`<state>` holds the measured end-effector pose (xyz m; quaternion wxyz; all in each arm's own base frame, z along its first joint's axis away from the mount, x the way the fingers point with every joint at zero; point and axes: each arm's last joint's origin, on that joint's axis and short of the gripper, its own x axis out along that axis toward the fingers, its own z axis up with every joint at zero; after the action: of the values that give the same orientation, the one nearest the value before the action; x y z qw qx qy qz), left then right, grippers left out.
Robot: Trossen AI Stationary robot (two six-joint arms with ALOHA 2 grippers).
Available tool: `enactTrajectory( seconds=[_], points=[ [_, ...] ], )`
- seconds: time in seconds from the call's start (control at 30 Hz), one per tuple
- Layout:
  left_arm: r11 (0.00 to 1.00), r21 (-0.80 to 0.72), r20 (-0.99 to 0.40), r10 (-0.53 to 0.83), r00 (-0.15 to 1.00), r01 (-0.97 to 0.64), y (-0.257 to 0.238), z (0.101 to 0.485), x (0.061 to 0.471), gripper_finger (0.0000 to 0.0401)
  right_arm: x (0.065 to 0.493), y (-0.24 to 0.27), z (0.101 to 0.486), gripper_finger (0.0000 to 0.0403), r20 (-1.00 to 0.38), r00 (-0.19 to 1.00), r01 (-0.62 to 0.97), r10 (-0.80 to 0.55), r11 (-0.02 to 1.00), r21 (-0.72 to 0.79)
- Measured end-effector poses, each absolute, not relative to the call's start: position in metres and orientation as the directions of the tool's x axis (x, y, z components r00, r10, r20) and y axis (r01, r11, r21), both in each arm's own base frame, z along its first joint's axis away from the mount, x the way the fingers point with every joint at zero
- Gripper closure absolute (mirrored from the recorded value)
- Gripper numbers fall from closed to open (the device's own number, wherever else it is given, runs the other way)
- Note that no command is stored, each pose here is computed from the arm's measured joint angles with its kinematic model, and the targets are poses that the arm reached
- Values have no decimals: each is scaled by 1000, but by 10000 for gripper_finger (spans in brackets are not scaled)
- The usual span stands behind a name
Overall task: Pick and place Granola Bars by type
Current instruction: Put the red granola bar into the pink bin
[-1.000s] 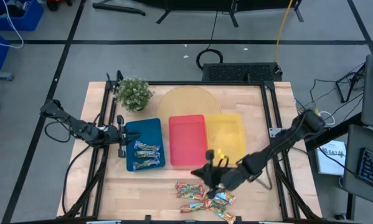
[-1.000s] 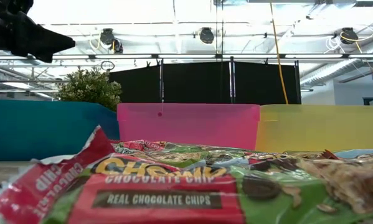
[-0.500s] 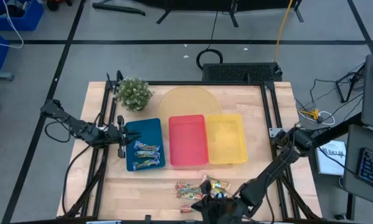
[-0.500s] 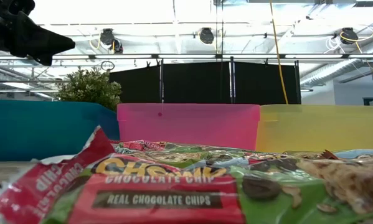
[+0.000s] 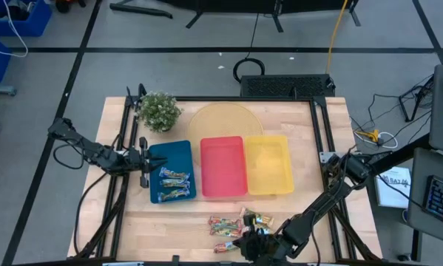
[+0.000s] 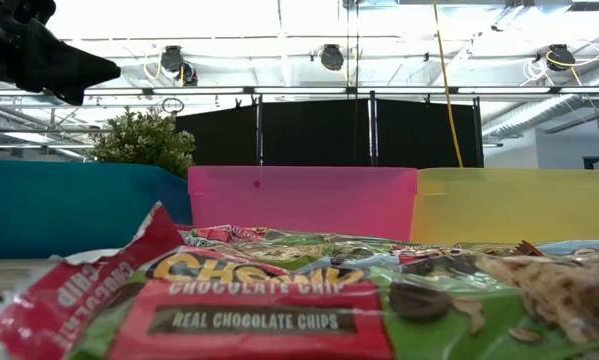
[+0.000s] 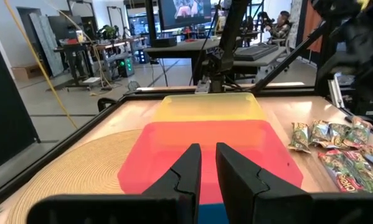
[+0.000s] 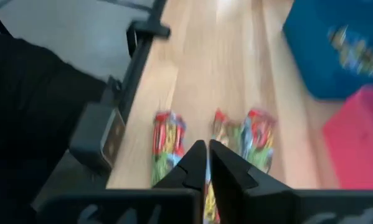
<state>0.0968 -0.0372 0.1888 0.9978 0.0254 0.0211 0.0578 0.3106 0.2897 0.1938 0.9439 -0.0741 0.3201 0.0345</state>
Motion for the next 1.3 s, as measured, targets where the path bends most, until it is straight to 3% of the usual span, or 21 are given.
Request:
enactTrajectory(
  seconds=[0.3,0.43,0.6,1.0,1.3],
  points=[
    [992,56,-46,117,992,-114,-37,188,97,343,300,280,165,258,-668,743,-93,39,995,-45],
    [992,64,-76,118,990,-113,-37,185,97,343,298,284,160,229,-679,730,-127,68,991,-36],
    [991,77,-109,120,987,-112,-37,181,96,343,295,294,166,226,-634,764,-215,119,974,-75],
    [992,53,-114,120,986,-115,-37,180,96,343,309,295,110,231,-685,722,-253,95,958,-134],
    [993,37,-129,120,984,-116,-37,179,96,343,315,289,103,232,-709,700,-267,87,952,-147]
  ],
)
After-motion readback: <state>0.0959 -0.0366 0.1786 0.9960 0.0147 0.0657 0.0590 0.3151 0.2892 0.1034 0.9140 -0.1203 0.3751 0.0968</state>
